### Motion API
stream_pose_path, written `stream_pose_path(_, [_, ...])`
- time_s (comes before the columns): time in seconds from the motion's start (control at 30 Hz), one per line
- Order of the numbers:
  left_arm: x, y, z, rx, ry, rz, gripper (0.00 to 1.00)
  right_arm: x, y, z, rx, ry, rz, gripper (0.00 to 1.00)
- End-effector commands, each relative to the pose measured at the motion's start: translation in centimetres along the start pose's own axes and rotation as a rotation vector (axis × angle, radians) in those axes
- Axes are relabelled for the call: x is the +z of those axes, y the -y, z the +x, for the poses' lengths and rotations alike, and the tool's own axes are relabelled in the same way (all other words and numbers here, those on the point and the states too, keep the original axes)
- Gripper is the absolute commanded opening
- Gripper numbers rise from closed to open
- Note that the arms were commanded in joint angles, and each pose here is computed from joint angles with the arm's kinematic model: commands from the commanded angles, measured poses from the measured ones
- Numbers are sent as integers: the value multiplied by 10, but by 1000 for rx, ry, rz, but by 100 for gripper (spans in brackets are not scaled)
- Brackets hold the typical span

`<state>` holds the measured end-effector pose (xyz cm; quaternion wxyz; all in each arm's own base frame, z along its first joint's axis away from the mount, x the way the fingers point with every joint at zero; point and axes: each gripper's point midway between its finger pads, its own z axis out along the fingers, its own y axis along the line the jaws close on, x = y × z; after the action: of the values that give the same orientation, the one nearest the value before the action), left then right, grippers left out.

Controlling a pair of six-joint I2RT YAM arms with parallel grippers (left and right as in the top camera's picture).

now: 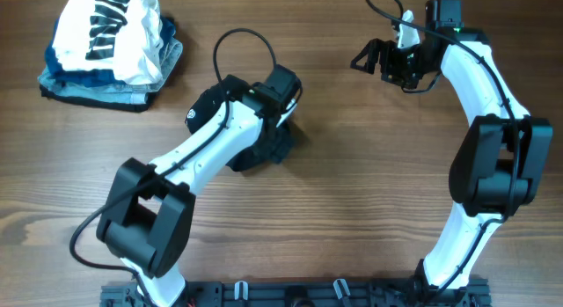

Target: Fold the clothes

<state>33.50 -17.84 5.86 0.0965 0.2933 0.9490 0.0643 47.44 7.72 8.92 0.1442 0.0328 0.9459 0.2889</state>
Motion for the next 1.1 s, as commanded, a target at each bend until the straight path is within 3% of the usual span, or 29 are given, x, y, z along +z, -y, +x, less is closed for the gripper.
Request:
stream_pose_path(0.0, [19, -25, 1, -33, -20, -57, 100, -10, -7, -6, -47, 25, 7, 100])
stream_pose_path(0.47, [96, -13, 16, 37, -153, 5, 100, -10, -7, -6, -47, 24, 7, 100])
stream_pose_path(0.5, [103, -14, 16, 33, -152, 4, 93, -10, -7, -5, -46, 23, 7, 100])
stream_pose_path(0.57, [113, -18, 13, 20, -141, -6, 69, -10, -7, -5, -45, 22, 8, 100])
stream_pose_path(0.63, [119, -31, 9, 3, -125, -52, 19, -10, -6, -5, -45, 23, 14, 100])
stream_pose_path(0.67, [119, -37, 8, -5, -122, -73, 8, -10, -4, -5, -44, 23, 23, 100])
stream_pose_path(0.87, [101, -63, -10, -76, -51, -162, 4, -10, -1, -5, -41, 24, 38, 100])
stream_pose_path(1.0, [31, -87, -53, -174, 96, -182, 4, -10, -1, -6, -40, 25, 38, 100])
stream_pose_path(1.07, [-30, -114, -85, -228, 247, -223, 4, -10, -2, -5, -40, 24, 37, 99])
